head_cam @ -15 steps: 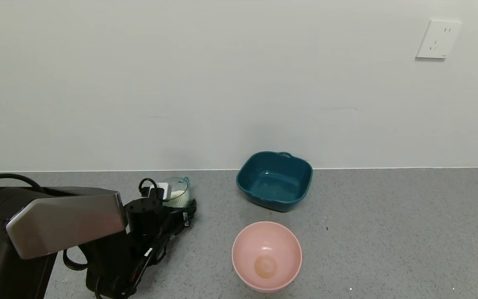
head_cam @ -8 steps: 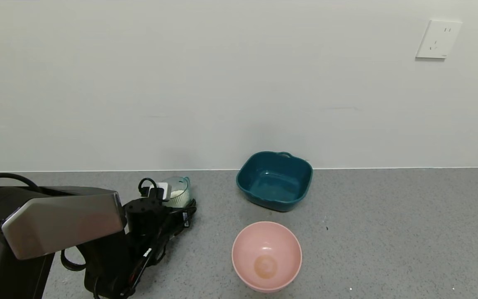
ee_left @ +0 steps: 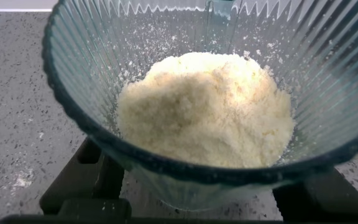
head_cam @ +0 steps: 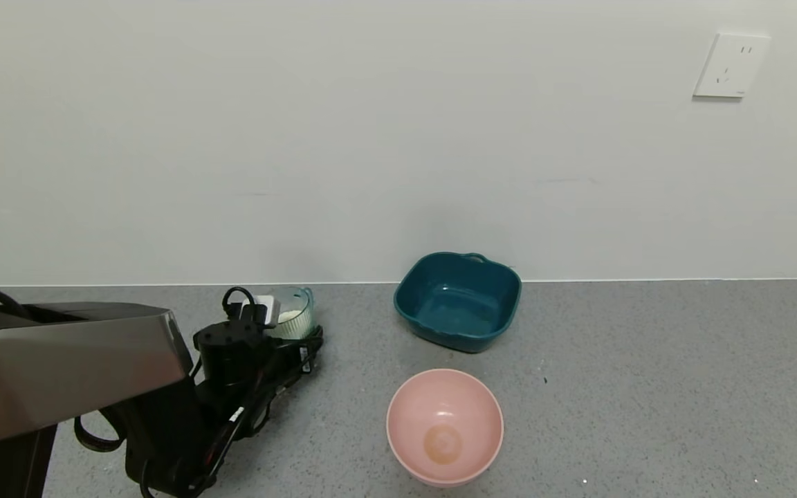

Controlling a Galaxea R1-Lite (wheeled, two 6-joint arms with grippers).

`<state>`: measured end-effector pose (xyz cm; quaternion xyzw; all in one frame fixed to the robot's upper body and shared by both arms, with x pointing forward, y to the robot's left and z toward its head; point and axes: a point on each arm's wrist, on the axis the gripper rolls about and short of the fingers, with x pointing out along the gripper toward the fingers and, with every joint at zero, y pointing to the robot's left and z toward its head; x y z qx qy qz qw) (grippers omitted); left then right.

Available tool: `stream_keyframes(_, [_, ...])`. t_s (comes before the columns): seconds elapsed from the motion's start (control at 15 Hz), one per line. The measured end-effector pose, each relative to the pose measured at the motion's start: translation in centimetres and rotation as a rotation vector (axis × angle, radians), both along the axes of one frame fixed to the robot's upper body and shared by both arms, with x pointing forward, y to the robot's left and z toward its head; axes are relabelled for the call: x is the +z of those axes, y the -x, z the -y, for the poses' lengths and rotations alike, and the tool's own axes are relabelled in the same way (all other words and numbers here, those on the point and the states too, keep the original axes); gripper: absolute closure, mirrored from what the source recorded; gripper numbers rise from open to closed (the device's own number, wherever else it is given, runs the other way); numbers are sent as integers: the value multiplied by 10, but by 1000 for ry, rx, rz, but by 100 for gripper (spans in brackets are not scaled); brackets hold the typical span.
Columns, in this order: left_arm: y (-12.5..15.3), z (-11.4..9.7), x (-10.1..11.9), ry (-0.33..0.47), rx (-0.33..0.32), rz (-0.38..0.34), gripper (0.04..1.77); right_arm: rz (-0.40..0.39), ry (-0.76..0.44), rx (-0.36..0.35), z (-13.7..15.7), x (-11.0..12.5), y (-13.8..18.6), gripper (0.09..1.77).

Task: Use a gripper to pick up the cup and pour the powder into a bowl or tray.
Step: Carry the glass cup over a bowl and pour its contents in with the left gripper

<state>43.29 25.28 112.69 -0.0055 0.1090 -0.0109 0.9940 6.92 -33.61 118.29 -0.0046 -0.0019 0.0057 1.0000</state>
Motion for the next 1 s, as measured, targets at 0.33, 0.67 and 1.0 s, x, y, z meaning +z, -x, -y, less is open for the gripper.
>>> stream_keyframes(0.33, [6,-2,33,-21,3,-64,50,0,0,0,0,0,0,15])
stream_keyframes(0.67, [-3,1,97,-79,17,-49,50,0,0,0,0,0,0,15])
stream_keyframes(1.0, [-11,21,156,-157,40,-1,50,0,0,0,0,0,0,15])
